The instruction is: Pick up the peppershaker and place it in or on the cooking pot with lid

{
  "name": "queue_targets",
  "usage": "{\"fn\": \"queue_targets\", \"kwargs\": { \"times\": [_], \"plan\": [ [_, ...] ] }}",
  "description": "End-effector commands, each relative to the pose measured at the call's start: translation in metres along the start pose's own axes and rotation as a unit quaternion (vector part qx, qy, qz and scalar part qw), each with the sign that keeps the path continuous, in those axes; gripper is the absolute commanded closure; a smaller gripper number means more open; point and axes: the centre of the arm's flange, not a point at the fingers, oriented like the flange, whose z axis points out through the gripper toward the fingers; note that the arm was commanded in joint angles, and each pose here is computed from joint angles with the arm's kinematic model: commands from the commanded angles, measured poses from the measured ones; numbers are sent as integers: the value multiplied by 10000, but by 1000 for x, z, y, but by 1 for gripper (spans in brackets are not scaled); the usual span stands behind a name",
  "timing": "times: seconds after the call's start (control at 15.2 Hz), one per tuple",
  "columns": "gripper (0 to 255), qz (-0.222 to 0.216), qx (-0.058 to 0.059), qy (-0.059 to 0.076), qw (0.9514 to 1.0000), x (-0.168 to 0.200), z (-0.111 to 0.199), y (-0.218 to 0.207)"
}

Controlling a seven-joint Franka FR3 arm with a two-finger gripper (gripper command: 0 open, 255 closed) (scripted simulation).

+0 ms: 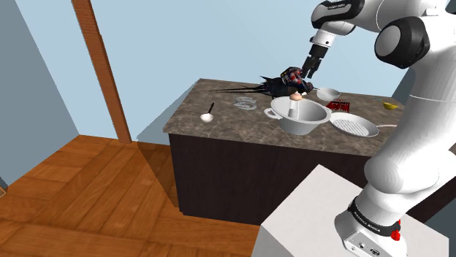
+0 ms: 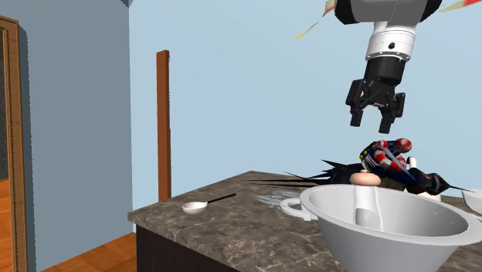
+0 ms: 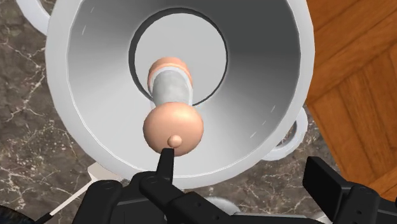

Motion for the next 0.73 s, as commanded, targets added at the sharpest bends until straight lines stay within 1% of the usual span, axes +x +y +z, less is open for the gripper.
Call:
{"fn": "queue_targets", "kwargs": {
  "times": [0.0,0.13,0.66],
  "plan": [
    [0,0,2,-1,10000,0,-19,-1],
    [0,0,2,-1,10000,0,-43,-1],
    [0,0,2,-1,10000,0,-43,-1]
  ]
}}
